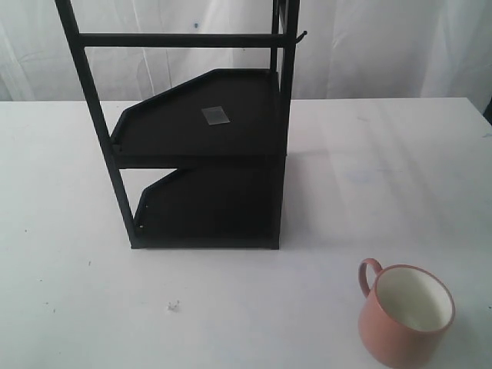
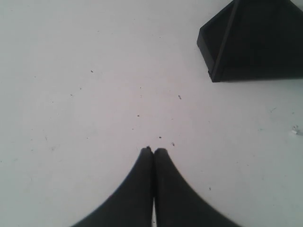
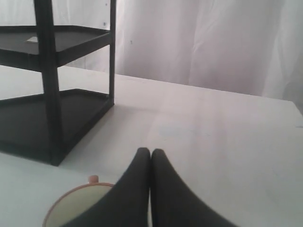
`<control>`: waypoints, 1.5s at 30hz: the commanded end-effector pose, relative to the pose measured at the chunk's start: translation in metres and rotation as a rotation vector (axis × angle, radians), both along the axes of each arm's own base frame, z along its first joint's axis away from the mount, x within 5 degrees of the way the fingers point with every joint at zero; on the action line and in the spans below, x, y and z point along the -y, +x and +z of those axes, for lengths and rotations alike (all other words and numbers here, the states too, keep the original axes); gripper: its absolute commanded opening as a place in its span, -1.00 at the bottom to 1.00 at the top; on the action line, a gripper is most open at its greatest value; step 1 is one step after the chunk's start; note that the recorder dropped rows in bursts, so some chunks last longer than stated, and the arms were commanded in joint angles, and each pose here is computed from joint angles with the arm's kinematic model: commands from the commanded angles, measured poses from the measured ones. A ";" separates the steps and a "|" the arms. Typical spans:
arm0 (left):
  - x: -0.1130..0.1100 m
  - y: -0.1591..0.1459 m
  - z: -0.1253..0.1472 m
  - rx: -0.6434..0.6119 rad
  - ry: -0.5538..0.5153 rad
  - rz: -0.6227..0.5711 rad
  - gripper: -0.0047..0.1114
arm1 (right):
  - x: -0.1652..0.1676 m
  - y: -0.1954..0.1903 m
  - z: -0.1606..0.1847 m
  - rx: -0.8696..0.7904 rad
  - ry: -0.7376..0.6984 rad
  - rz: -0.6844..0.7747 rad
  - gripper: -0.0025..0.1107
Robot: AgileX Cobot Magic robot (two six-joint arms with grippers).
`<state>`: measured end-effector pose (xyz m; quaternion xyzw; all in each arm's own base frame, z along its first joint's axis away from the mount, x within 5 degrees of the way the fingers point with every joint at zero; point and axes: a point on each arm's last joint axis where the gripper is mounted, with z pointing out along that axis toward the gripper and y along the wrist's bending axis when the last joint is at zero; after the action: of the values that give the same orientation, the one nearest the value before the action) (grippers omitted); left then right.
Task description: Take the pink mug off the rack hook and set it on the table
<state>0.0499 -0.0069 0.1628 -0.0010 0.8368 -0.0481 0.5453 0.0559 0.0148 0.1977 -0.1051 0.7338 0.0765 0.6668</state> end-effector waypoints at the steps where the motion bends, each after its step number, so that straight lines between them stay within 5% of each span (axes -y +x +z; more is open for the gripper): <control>1: 0.000 0.000 0.000 0.004 -0.010 -0.003 -0.92 | 0.005 0.001 0.000 0.008 -0.010 -0.092 -0.96; 16: 0.000 0.000 0.000 0.004 -0.010 -0.003 -0.92 | 0.018 0.002 0.000 0.009 -0.056 -0.307 -0.96; 45: 0.000 0.000 0.000 0.004 -0.010 -0.003 -0.92 | 0.018 0.002 0.000 0.009 -0.053 -0.315 -0.96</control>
<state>0.0499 -0.0069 0.1628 -0.0010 0.8368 -0.0481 0.5453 0.0578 -0.0032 0.1977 -0.0027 0.7413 -0.0399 0.6700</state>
